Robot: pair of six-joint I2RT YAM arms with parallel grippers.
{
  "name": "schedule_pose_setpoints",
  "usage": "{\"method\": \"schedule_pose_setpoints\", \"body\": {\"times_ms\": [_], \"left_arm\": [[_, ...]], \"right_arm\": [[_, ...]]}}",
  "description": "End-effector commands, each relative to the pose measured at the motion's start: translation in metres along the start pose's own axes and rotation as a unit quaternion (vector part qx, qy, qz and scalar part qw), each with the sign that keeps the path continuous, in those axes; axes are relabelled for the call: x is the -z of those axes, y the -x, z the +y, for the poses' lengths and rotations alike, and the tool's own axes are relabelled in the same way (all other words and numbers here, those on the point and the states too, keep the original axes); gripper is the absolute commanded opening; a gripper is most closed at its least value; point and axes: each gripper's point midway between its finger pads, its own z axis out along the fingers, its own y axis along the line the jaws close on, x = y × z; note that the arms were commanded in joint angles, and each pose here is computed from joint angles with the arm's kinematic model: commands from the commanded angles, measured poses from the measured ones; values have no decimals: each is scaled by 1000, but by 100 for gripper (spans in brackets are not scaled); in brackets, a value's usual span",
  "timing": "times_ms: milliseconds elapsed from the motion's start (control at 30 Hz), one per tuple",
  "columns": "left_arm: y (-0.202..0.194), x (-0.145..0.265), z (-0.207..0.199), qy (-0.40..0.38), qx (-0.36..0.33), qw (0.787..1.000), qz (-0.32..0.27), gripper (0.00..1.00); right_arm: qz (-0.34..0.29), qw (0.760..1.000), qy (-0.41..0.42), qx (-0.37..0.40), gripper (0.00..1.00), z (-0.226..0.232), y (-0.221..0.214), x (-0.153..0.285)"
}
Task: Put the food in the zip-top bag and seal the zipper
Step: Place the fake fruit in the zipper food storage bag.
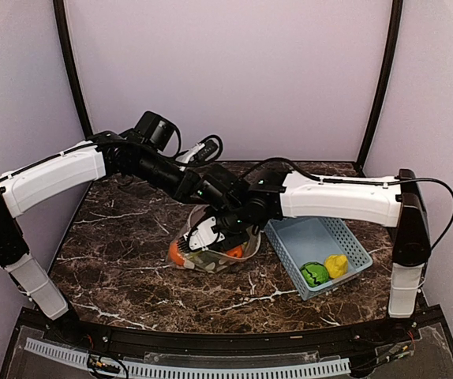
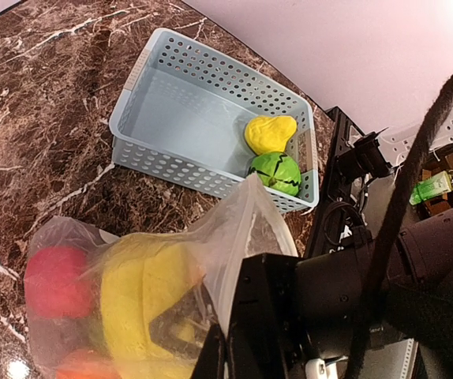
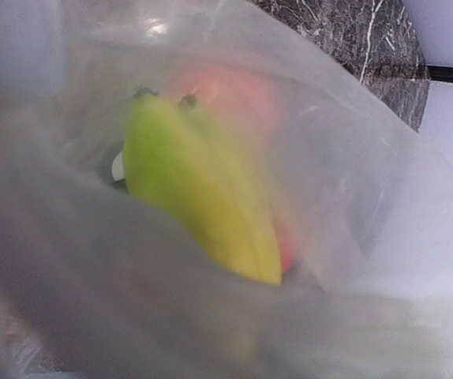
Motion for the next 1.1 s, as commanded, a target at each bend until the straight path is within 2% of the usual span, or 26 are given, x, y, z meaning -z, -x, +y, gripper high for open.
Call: {"method": "schedule_pose_setpoints", "body": {"times_ms": [0,167,200,300,333,400,467,733,1067], "left_arm": [[6,4,-14,-26,-11,1000,-13,1],[3,4,-15,-30,-12,999,-14,1],[2,5,-16,-31,-13,999,-14,1],[3,7,-16,-27,-16,999,-18,1],[3,8,-15,-24,-17,999,-18,1],[3,8,-15,-21,-18,999,-19,1],[2,8,-14,-19,-18,999,-19,1],[2,7,-10,-8,-21,1000,-21,1],[8,6,-1,16,-14,1000,-17,1]], "right_arm": [[25,996,-76,29,0,-30,7,2],[4,992,-123,31,0,-47,22,17],[3,991,-128,33,4,-48,22,19],[34,989,-134,53,33,-43,11,7],[47,987,-145,59,40,-43,6,2],[61,986,-142,65,46,-34,-2,-5],[48,988,-134,54,51,-29,-1,2],[-33,991,-129,-19,59,-36,10,76],[-139,982,-90,-93,60,-26,18,146]]}}
